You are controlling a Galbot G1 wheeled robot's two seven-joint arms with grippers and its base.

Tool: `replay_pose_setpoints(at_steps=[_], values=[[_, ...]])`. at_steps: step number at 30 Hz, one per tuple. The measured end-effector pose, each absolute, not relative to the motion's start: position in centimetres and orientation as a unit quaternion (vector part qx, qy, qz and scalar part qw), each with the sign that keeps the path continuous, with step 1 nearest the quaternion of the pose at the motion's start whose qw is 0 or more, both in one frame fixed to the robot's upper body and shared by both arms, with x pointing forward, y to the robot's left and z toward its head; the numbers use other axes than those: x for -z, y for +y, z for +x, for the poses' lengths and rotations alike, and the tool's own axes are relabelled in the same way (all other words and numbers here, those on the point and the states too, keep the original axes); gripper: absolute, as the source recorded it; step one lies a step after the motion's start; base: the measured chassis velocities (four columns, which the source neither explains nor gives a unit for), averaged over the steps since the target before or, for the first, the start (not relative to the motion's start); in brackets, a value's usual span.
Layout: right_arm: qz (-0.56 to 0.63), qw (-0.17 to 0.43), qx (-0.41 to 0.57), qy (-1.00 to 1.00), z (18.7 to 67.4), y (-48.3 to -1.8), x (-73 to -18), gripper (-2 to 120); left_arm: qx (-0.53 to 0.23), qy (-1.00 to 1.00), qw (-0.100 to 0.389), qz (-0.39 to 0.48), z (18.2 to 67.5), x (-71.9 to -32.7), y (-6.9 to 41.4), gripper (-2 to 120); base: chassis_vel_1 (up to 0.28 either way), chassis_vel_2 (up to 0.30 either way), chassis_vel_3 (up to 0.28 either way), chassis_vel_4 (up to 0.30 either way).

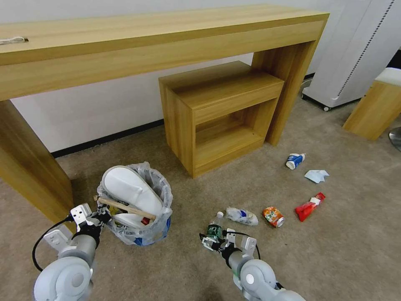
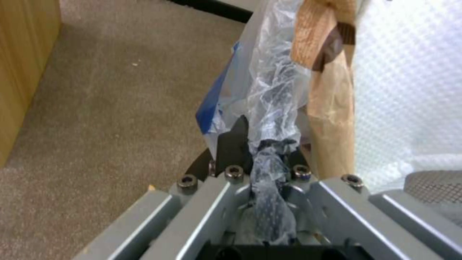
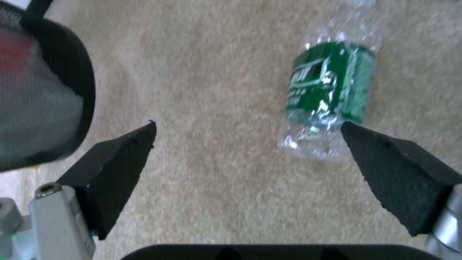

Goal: Pick up the trash bin and place the garbage on the floor into it.

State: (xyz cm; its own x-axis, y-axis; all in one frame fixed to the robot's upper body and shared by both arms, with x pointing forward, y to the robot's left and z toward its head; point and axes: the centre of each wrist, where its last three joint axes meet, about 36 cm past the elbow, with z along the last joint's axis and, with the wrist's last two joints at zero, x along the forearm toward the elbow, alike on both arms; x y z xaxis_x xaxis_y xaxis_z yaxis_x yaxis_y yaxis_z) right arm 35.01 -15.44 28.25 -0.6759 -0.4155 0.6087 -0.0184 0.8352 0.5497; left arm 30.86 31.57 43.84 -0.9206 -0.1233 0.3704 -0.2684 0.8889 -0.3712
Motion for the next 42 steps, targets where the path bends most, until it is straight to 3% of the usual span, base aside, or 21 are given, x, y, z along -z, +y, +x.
replay_pose_setpoints(at_steps=[14,42], values=[[0.098,0.361,0.251,-0.893,36.3,-17.7,-29.4,97,-0.215,-0.957,0.17,0.099,30.9,-43.9,31.3,1,0.0,0.0,0.0,0.0],[0.091,0.404,0.255,-0.874,37.8,-17.3,-25.7,92,-0.218,-0.959,0.158,0.093,30.7,-45.1,31.1,1,0.0,0.0,0.0,0.0]])
